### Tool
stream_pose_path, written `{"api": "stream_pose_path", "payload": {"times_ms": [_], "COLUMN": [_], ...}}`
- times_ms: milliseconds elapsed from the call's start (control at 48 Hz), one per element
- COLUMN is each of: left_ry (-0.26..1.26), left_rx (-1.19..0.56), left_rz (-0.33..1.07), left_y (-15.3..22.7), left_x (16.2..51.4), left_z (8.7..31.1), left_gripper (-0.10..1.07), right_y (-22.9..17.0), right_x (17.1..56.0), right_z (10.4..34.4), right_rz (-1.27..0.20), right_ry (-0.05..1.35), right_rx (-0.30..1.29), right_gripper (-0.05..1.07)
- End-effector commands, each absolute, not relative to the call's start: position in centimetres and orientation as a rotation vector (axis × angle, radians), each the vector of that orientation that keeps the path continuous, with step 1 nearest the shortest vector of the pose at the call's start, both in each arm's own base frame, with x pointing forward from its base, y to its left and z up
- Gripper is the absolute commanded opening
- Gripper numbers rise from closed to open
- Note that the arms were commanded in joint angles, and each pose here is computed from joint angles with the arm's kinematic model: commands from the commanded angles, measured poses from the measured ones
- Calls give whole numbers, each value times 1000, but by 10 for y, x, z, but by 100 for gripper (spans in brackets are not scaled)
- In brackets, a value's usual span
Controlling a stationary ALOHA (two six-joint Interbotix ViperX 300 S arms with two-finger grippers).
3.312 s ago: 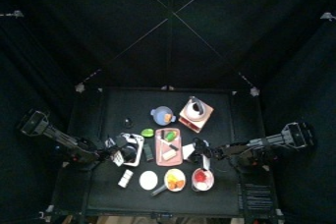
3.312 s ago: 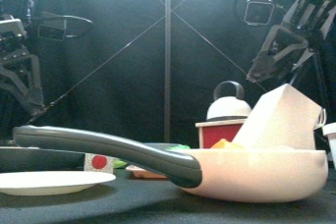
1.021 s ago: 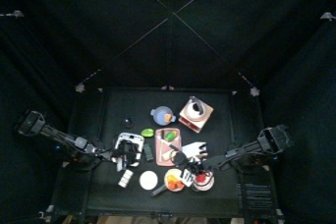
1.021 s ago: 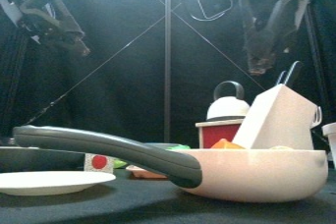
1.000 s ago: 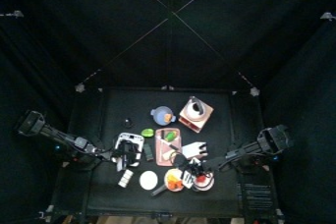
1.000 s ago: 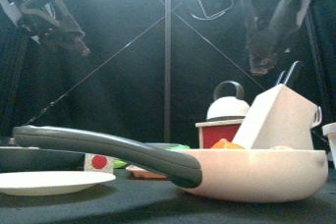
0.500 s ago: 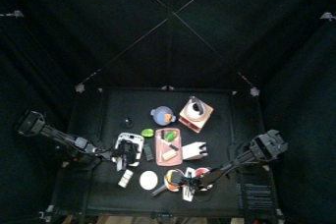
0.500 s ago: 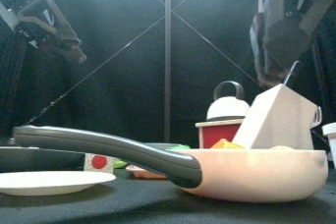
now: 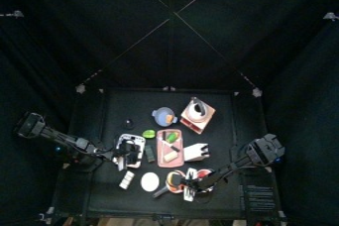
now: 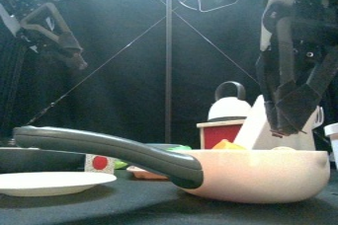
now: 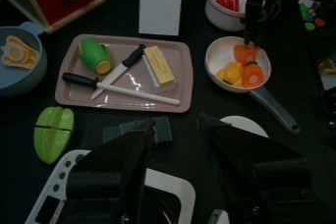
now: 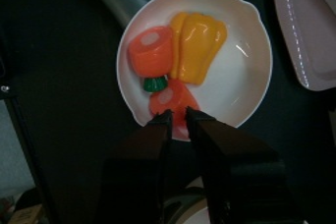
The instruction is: Grab carrot top
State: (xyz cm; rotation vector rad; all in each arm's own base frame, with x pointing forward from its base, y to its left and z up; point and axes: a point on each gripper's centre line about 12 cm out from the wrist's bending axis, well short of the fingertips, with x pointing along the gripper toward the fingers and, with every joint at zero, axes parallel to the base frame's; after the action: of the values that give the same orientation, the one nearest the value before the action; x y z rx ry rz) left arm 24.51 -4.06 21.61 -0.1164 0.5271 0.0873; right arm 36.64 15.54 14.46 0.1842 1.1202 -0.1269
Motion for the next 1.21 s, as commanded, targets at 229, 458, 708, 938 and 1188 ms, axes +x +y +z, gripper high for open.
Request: {"api": "stream_pose_path", "payload": {"times_ms": [229, 458, 708, 938, 1188], "left_ry": [514, 515, 517, 514, 517], "left_rx": [-122, -123, -122, -124, -124], "left_rz": [85, 86, 86, 87, 91], "left_y": [-41, -41, -41, -40, -39], "left_x": [247, 247, 246, 245, 244], "left_z": [221, 220, 220, 220, 219], "left_gripper": [81, 80, 80, 81, 81], "right_y": [158, 157, 158, 156, 149], "right_x": [373, 372, 373, 374, 380], "right_z": [160, 150, 134, 130, 130], "right_rz": [-115, -119, -132, -131, -151], "right_ry": [1083, 1099, 1133, 1141, 1136], "right_rx": [196, 166, 141, 122, 135], "right_gripper": [79, 82, 82, 81, 81]}}
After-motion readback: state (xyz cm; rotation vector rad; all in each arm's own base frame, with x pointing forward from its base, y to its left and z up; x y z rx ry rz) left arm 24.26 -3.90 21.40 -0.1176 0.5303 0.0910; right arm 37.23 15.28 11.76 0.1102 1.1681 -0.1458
